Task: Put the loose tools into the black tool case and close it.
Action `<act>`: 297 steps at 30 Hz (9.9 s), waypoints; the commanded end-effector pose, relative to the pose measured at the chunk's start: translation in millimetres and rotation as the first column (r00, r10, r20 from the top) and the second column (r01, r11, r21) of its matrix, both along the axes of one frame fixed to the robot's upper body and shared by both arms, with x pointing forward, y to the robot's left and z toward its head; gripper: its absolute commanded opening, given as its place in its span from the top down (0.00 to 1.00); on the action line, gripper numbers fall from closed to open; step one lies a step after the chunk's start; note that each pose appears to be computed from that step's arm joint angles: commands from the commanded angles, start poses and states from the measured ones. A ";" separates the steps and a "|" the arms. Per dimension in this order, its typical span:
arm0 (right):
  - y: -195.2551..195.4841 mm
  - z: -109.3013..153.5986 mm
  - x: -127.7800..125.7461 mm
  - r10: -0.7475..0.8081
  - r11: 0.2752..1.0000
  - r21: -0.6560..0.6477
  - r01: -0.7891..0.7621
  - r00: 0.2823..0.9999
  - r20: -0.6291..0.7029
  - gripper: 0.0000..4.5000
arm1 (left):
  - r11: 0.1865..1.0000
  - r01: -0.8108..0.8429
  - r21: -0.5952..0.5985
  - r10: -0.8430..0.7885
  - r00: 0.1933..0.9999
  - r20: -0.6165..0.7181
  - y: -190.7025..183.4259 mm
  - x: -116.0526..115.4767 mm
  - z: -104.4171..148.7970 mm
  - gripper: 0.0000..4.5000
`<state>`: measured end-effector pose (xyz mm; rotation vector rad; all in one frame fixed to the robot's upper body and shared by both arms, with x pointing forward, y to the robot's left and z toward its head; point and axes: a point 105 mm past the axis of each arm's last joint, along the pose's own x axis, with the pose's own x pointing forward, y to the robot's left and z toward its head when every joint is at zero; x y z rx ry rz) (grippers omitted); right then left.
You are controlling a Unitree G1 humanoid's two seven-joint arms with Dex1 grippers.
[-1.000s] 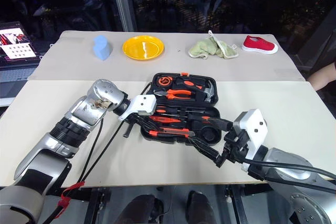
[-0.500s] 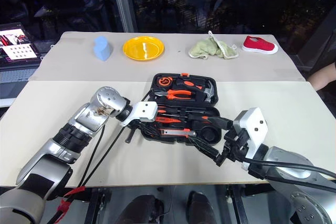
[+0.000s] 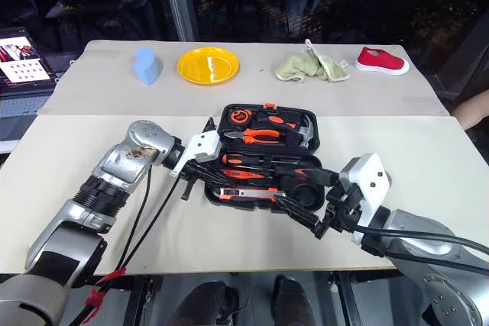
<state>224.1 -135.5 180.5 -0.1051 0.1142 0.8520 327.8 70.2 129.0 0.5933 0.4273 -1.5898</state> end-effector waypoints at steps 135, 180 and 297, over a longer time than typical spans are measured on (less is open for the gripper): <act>-120.1 -14.1 87.4 -0.348 0.920 -0.218 0.327 0.935 -0.066 0.64 | 0.808 -0.540 -0.234 0.578 0.805 0.138 100.5 35.5 17.3 0.66; -64.6 -68.4 37.4 0.041 0.905 -0.418 -0.078 0.994 -0.098 0.99 | 0.972 -0.210 -0.110 0.197 0.973 -0.117 49.7 -51.4 -33.9 1.00; -35.6 8.9 149.9 -0.160 0.987 -0.031 0.157 0.977 -0.144 0.99 | 0.604 -0.732 -0.314 0.601 0.678 -0.424 36.6 55.9 36.7 1.00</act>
